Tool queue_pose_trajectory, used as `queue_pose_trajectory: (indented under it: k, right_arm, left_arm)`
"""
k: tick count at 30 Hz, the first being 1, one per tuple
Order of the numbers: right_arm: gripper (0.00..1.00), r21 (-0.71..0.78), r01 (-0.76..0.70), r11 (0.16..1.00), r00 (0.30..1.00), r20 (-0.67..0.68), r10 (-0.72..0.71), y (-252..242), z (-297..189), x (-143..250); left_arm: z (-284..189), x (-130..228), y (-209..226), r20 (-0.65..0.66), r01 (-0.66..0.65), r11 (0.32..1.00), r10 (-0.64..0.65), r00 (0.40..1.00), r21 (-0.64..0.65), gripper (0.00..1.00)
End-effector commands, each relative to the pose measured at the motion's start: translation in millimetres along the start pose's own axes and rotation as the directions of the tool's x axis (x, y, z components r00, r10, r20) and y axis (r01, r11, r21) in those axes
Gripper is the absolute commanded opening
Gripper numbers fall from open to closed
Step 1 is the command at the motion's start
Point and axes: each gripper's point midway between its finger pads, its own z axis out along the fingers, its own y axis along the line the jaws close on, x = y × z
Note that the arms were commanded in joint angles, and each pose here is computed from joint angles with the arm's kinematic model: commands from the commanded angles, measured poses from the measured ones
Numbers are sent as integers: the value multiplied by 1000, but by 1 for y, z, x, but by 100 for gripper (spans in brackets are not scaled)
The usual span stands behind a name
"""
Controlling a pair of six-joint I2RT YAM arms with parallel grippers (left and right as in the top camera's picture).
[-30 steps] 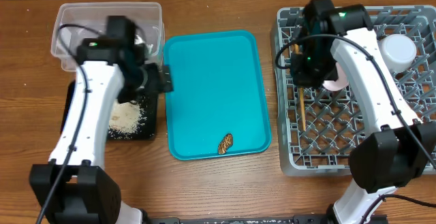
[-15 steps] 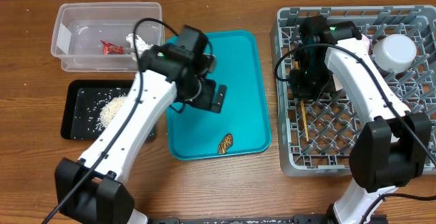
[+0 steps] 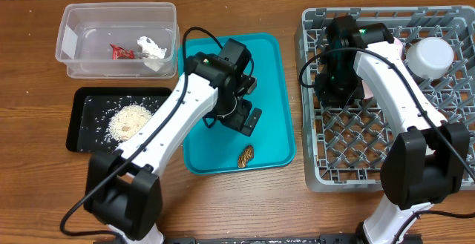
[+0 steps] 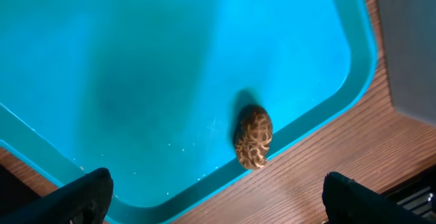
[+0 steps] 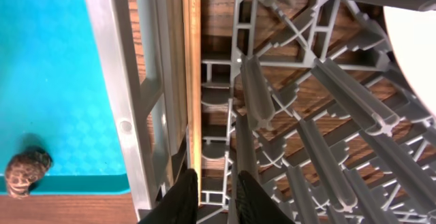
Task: Sort waste into correct bins and load items into the dishwasher
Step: 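Reach the left gripper to the brown food scrap on the teal tray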
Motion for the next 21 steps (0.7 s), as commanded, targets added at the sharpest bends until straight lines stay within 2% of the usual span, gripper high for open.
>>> queue_pose_trajectory:
  k: [1,8,15,21]
  right_arm:
    - [23,1,-54,999,998,36,53,-1,-7,-3]
    - [24,-29,-90,995,983,156,94,0,-45,-7]
    - [26,-112,-262,958,906,312,284,-27,-100,-1]
    - [47,-176,-347,921,836,386,389,-54,-134,15]
  left_arm:
    - [12,1,0,-47,-28,1000,28,999,-1,99]
    - [19,5,-6,-71,-60,998,60,996,-3,100]
    - [27,12,-5,-101,-147,987,140,985,-65,98]
    - [42,20,-12,-115,-184,981,176,978,-65,98]
